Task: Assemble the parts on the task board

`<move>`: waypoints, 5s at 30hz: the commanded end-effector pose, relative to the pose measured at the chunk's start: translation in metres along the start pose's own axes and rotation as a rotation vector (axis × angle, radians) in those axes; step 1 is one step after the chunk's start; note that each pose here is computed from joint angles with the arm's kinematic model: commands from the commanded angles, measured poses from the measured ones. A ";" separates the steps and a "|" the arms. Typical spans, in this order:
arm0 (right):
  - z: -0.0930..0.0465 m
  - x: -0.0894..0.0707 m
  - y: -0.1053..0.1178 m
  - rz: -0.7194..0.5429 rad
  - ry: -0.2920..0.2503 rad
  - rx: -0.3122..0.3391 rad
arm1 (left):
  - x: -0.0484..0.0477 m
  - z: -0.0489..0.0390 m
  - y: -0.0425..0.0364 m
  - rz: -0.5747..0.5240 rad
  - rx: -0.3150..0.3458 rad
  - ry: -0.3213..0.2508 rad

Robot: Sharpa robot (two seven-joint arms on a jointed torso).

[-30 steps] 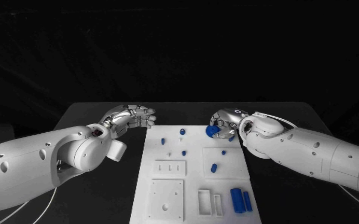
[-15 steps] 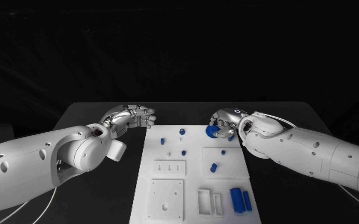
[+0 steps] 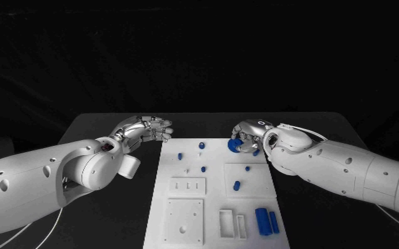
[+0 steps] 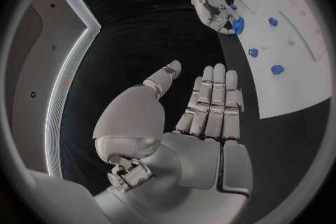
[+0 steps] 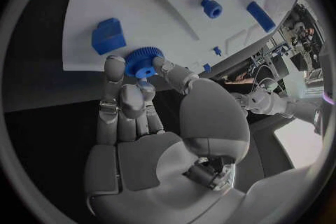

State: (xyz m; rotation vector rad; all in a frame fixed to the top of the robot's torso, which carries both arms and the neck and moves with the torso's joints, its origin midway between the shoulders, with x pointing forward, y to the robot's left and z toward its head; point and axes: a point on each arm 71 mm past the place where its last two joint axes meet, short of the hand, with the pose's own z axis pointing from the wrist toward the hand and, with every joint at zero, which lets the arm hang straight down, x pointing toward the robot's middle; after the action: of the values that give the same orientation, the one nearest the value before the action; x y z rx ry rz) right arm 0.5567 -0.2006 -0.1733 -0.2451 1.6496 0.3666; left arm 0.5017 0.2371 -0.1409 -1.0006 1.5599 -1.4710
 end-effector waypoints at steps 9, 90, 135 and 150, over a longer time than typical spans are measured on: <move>0.002 -0.008 0.016 -0.075 -0.041 -0.027 | 0.0032 0.0015 -0.0012 0.000 0.007 0.023; 0.021 0.024 0.123 -0.119 -0.030 -0.215 | 0.0088 0.0073 -0.0006 0.008 0.001 0.041; 0.016 0.026 0.118 -0.111 -0.051 -0.202 | 0.0072 0.0071 -0.0004 0.008 0.001 0.038; 0.015 0.027 0.121 -0.148 -0.104 -0.210 | 0.0069 0.0068 -0.0003 0.009 -0.001 0.041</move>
State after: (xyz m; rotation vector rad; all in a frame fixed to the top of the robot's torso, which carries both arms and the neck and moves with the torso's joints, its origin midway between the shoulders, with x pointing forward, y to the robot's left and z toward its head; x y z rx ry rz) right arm 0.5223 -0.0786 -0.1840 -0.4830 1.4690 0.4712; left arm 0.5057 0.2300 -0.1423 -0.9857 1.5857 -1.4738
